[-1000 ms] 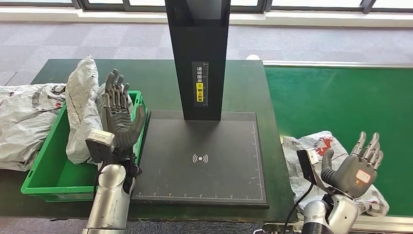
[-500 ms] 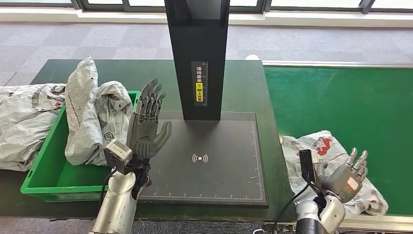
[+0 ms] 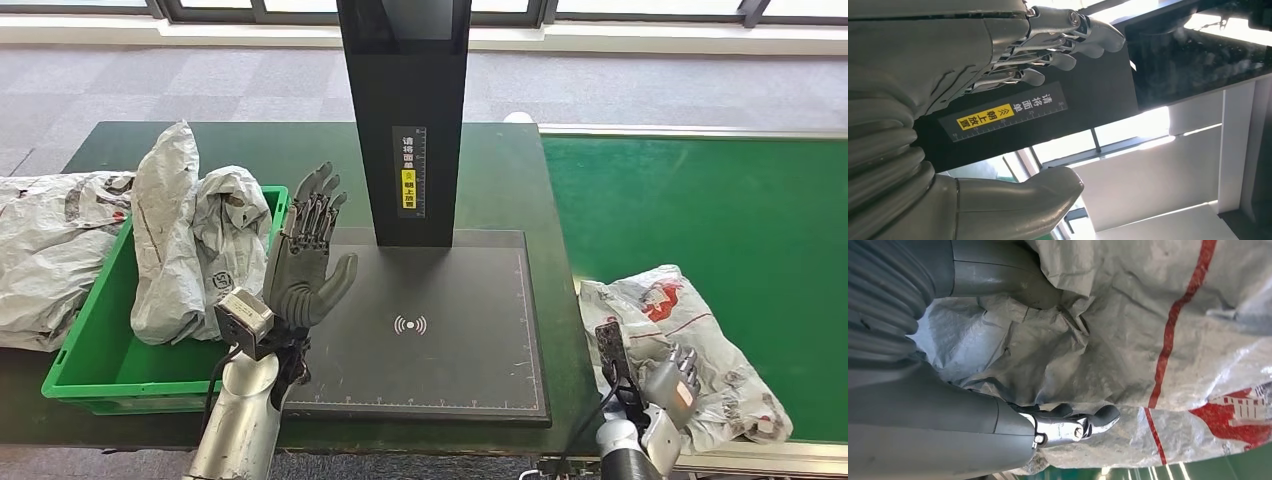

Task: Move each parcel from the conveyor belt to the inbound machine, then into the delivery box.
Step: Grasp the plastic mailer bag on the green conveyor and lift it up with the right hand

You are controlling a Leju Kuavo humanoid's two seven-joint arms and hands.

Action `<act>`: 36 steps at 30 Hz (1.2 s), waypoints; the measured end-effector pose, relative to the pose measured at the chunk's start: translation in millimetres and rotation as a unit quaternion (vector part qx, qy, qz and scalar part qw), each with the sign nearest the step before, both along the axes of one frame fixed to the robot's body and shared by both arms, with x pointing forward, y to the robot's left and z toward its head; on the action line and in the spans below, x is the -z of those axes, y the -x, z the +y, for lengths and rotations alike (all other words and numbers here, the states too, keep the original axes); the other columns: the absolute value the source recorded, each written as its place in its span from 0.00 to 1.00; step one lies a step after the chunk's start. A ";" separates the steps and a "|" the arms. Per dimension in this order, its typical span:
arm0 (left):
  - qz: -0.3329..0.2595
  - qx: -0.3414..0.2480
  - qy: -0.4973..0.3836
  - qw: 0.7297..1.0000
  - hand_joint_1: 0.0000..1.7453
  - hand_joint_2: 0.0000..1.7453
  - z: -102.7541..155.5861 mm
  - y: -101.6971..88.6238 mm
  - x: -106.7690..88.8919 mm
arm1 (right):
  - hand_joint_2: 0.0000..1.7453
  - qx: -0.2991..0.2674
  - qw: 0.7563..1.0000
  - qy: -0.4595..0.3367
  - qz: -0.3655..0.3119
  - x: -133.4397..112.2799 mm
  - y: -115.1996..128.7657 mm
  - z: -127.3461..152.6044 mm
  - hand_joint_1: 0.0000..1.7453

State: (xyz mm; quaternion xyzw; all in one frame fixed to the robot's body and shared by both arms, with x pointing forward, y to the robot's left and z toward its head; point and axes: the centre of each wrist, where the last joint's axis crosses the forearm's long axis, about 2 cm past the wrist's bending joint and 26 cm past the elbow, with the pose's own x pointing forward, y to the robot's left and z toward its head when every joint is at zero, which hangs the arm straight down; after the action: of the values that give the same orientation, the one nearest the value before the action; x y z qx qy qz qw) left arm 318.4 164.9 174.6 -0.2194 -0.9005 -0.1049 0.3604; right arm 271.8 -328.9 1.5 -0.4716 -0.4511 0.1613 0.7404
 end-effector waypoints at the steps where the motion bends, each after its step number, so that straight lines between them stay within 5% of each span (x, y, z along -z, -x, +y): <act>1: 0.000 0.000 0.000 1.000 0.00 1.00 0.0 0.0 0.0 | 1.00 -0.001 1.000 -0.001 0.002 0.7 0.2 -0.1 0.00; 5: 0.000 0.000 -0.001 1.000 0.00 1.00 -0.1 0.0 -0.2 | 1.00 0.001 1.000 -0.005 0.012 2.4 0.4 -0.5 0.00; 9: 0.000 -0.001 -0.009 1.000 0.00 1.00 -0.1 0.0 -0.6 | 1.00 0.010 0.999 -0.017 0.047 4.0 -0.8 -0.9 1.00; 27: -0.001 -0.002 -0.018 1.000 0.00 1.00 0.4 0.2 -2.9 | 1.00 0.012 0.997 -0.019 0.067 2.0 -7.6 -8.5 1.00; 36: -0.004 -0.001 -0.021 1.000 0.00 1.00 -0.1 0.1 -2.2 | 1.00 -0.013 0.998 -0.057 0.012 6.7 -0.8 -8.2 1.00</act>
State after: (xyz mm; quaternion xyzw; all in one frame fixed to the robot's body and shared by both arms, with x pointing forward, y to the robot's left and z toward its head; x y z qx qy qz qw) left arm 318.3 164.8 176.8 -0.2102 -0.8998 -0.1242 0.3616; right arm 272.6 -337.1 -5.1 -0.4208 -0.4569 0.1510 0.7690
